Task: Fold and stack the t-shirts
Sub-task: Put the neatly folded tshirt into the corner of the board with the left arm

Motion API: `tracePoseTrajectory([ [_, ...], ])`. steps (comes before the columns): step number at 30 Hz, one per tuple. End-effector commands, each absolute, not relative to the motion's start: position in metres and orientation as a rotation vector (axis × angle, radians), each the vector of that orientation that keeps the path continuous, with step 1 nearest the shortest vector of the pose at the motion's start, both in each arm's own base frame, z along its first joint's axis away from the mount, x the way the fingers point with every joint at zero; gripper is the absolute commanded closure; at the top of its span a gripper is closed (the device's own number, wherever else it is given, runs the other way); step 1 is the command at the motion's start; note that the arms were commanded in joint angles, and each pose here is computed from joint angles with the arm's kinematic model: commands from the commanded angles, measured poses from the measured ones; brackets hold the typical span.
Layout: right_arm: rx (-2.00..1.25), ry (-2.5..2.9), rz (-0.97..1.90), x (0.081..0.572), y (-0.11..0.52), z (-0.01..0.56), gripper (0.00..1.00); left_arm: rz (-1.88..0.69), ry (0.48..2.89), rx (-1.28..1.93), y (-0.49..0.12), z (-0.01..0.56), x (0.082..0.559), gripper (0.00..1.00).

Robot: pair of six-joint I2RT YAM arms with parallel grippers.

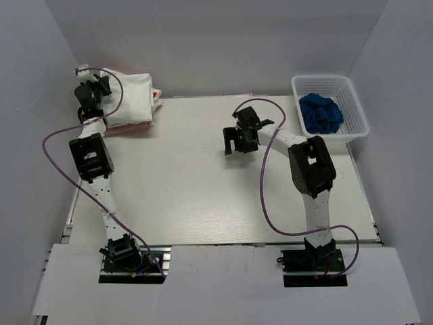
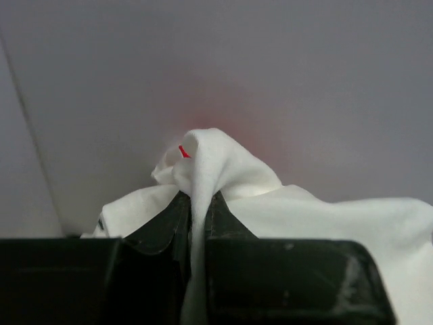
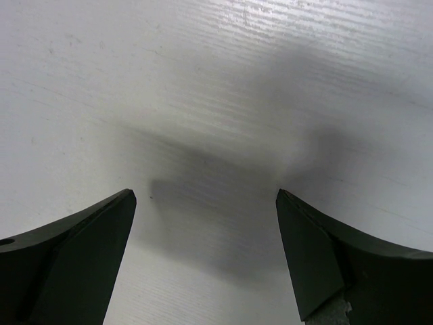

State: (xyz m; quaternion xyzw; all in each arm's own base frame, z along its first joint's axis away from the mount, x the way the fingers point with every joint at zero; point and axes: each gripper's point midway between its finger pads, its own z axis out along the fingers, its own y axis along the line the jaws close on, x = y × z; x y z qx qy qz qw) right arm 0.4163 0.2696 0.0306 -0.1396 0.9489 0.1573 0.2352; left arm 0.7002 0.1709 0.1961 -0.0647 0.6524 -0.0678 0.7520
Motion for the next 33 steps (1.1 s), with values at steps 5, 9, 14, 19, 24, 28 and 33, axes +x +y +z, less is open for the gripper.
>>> tracePoseTrajectory([
  [5,-0.402,2.651,0.412,0.418,0.269,0.014,0.1,-0.181,1.355,-0.147,0.167,0.219,0.728,0.53],
  [9,-0.404,2.652,0.416,0.417,0.268,0.015,0.1,-0.131,1.395,-0.183,0.173,0.199,0.716,0.24],
  [14,-0.408,2.638,0.428,0.411,0.269,0.025,0.1,-0.13,1.455,-0.196,0.172,0.198,0.71,0.0],
  [19,-0.414,2.622,0.449,0.402,0.267,0.032,0.1,-0.103,1.456,-0.21,0.168,0.23,0.683,0.0],
  [24,-0.404,2.551,0.481,0.403,0.268,0.056,0.1,-0.04,1.533,-0.296,0.17,0.231,0.64,0.0],
  [28,-0.371,2.448,0.525,0.403,0.27,0.084,0.1,0.017,1.539,-0.323,0.157,0.245,0.598,0.0],
  [33,-0.299,2.392,0.556,0.38,0.257,0.102,0.1,-0.023,1.649,-0.381,0.126,0.248,0.547,0.0],
])
